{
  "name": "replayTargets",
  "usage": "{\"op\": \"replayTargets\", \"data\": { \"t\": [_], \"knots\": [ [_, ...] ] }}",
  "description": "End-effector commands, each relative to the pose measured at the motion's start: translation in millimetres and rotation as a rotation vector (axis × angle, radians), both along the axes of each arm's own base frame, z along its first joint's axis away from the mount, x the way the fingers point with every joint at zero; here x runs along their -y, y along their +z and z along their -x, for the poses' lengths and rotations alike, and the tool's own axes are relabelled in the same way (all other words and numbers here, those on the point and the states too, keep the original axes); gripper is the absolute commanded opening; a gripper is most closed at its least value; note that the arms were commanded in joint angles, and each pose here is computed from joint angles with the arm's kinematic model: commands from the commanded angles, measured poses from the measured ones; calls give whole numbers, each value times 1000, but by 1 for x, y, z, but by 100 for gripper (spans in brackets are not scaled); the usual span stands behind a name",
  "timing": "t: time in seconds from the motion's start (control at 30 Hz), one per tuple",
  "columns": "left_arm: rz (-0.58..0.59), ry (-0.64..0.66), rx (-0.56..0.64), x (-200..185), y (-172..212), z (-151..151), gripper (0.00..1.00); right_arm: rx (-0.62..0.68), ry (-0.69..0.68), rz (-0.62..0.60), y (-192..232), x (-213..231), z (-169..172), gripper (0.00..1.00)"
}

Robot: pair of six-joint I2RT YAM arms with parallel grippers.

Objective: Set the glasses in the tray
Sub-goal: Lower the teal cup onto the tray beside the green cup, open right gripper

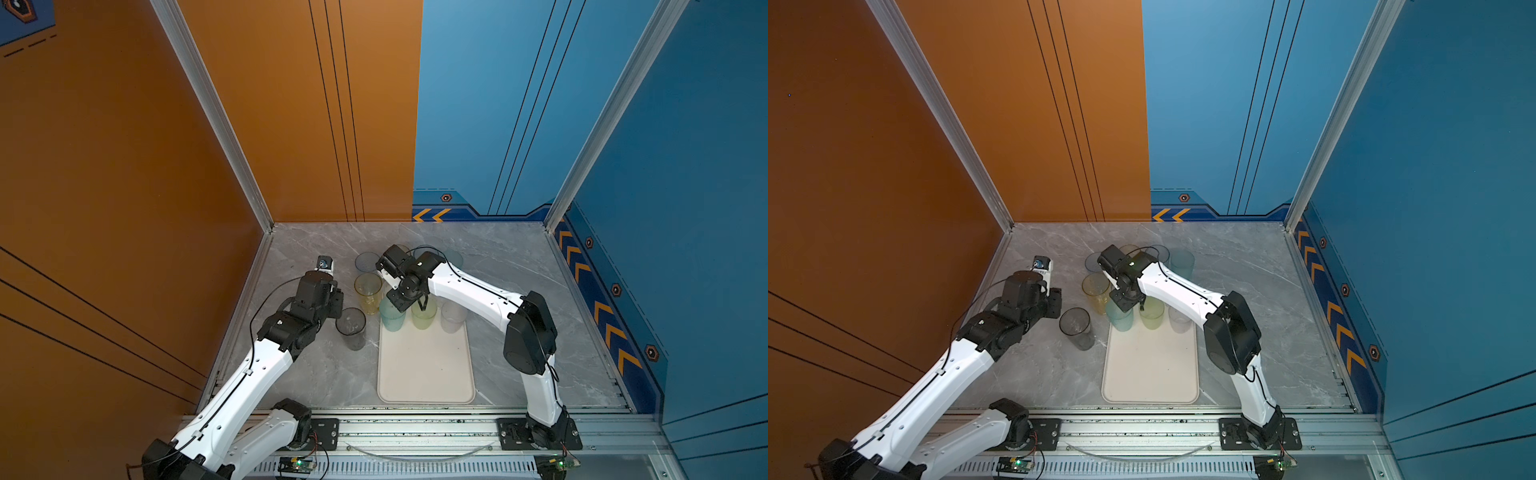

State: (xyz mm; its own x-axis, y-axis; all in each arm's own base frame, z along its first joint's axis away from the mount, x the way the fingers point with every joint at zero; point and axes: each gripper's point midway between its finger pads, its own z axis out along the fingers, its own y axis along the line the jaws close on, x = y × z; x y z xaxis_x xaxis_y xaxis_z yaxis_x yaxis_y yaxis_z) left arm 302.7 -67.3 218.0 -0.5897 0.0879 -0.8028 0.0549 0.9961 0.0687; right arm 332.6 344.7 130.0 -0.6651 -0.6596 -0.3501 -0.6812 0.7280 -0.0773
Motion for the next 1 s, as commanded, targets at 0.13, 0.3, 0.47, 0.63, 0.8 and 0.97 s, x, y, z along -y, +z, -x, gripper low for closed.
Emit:
{"op": "replayTargets", "data": {
  "t": [0.13,0.3,0.47,0.63,0.8,0.97],
  "knots": [
    [7,-4,-7,0,-2,-2,40,18,-15,-37,6,-6,-11,0],
    [8,-5,-7,0,-2,-2,40,14,-14,-38,5,-7,-10,1],
    [9,-6,-8,0,-2,-2,40,11,-13,-44,5,-8,-10,4],
    [9,-6,-7,0,-2,-1,40,9,-16,-46,5,-8,-10,8],
    [10,-7,-7,0,-2,-1,40,11,-18,-46,6,-7,-11,16],
    [11,-9,-9,1,-2,-2,40,9,-18,-48,5,-7,-11,18]
  ]
}}
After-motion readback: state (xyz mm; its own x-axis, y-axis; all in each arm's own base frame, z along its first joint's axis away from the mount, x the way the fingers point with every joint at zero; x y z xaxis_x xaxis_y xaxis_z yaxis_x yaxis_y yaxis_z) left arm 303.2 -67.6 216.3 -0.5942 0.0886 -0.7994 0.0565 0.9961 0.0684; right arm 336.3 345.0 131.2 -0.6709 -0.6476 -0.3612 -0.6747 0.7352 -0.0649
